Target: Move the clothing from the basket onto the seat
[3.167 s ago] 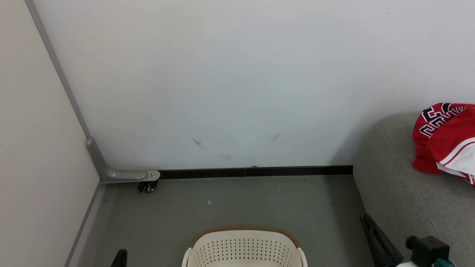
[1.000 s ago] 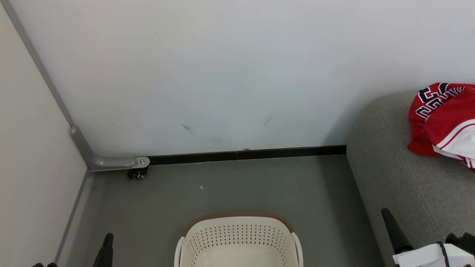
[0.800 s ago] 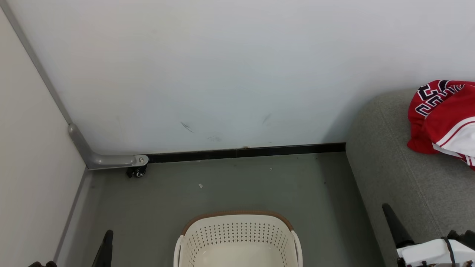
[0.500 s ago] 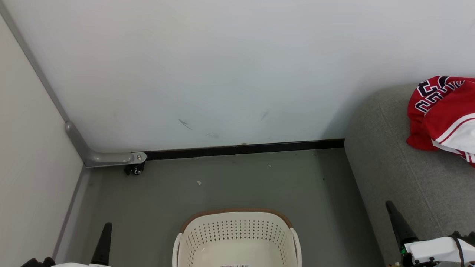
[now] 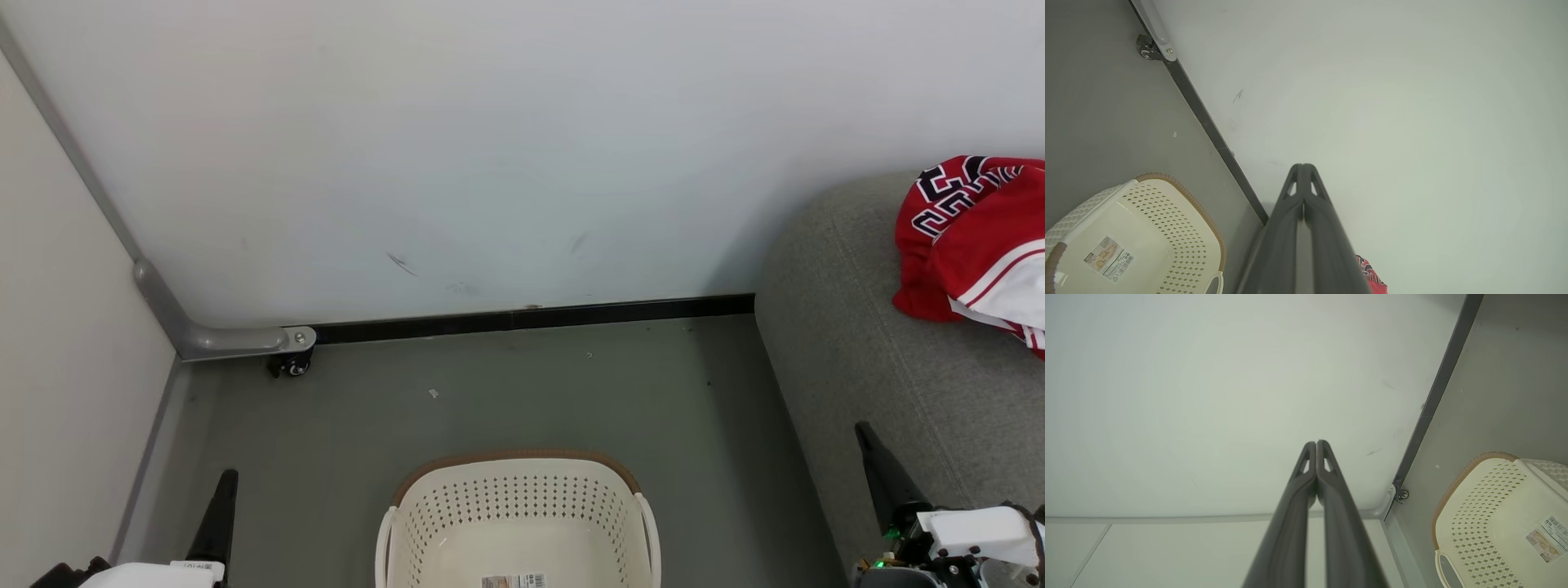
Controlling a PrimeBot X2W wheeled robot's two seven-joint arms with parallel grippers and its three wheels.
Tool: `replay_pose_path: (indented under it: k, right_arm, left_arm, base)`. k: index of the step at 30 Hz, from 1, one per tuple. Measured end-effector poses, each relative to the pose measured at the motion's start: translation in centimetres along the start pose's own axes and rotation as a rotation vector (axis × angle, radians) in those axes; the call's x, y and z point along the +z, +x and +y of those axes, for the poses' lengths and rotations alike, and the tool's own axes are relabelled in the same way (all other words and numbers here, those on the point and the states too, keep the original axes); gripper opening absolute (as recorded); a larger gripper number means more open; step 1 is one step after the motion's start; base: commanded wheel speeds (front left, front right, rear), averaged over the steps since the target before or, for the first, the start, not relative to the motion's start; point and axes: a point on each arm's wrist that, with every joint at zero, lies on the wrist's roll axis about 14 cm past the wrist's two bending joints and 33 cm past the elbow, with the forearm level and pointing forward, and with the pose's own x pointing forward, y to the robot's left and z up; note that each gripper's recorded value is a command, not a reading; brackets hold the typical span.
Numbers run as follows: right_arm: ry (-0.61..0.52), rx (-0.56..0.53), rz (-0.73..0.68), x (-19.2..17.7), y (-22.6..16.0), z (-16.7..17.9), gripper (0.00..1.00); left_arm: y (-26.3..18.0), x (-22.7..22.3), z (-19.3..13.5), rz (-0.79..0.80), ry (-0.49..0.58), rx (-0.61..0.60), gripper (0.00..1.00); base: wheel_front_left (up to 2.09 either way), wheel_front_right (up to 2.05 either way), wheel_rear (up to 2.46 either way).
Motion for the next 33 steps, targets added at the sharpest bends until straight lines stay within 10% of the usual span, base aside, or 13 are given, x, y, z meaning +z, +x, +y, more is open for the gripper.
replay_pose_path:
  k: [33]
  right_arm:
    - [0.141,0.016,-0.003,0.43,0.77,0.45,0.00]
  left_arm:
    - [1.03,-0.04,-0.84,0.004,-0.127,-0.037,0.00]
  base:
    - [0.00,0.00,0.00]
